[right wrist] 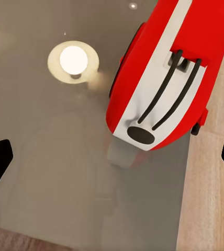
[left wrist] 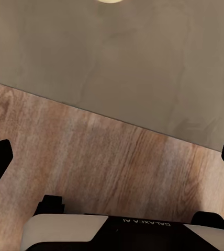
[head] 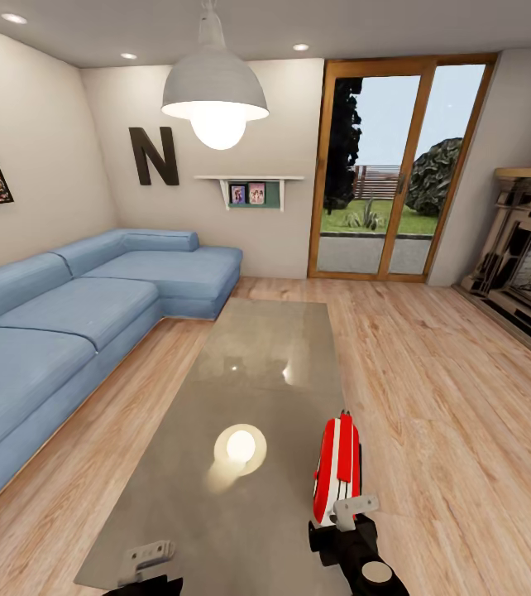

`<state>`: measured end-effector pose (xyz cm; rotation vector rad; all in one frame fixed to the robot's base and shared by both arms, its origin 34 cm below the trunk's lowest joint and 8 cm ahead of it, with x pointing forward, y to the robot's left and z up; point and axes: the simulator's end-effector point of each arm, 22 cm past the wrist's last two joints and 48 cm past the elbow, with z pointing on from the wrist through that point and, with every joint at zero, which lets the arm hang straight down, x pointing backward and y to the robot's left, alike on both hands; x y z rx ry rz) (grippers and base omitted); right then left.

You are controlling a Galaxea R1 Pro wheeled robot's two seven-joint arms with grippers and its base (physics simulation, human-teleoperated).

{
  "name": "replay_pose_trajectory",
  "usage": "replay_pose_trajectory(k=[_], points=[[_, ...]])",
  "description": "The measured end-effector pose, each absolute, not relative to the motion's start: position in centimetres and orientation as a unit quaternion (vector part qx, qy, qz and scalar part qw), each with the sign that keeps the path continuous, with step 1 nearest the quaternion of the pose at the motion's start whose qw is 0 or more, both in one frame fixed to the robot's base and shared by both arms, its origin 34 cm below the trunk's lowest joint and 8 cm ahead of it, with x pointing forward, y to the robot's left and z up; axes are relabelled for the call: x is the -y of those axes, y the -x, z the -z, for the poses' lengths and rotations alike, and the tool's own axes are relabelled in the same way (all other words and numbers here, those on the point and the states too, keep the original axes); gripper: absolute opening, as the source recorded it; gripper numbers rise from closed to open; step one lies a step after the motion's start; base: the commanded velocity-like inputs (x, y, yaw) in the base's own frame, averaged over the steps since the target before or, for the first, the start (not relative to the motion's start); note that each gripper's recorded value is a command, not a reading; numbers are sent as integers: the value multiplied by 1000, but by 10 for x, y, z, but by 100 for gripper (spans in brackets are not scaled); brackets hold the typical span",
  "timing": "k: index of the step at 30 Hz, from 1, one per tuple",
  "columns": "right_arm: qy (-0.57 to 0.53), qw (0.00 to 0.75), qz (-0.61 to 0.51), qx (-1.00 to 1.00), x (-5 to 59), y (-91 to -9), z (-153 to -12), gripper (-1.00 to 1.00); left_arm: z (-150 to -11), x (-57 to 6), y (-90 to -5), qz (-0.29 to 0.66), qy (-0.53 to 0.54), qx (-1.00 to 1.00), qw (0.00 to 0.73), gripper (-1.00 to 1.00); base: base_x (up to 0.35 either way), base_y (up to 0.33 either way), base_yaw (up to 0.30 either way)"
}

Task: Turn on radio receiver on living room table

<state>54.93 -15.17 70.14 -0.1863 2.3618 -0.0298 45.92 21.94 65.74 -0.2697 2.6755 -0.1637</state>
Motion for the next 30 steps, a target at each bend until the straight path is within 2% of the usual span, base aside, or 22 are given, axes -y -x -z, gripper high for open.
replay_pose_trajectory(k=[8, 15, 20, 24, 26, 30], points=[[73, 383, 16, -921, 153, -552, -704, 100, -657, -219, -459, 60, 97, -969, 221, 100, 0, 0, 0], [66, 417, 15, -906, 154, -574, -734, 100, -657, -218, -459, 61, 97, -969, 220, 100, 0, 0, 0], [57, 460, 19, -886, 159, -623, -776, 100, -656, -218, -458, 61, 97, -969, 220, 100, 0, 0, 0], [7, 488, 20, -873, 191, -663, -810, 100, -656, -218, -458, 61, 97, -969, 220, 100, 0, 0, 0], [-14, 484, 7, -875, 199, -672, -817, 100, -656, -218, -458, 61, 97, -969, 220, 100, 0, 0, 0], [-61, 430, -34, -900, 217, -686, -823, 100, -656, -218, -458, 61, 97, -969, 220, 100, 0, 0, 0]])
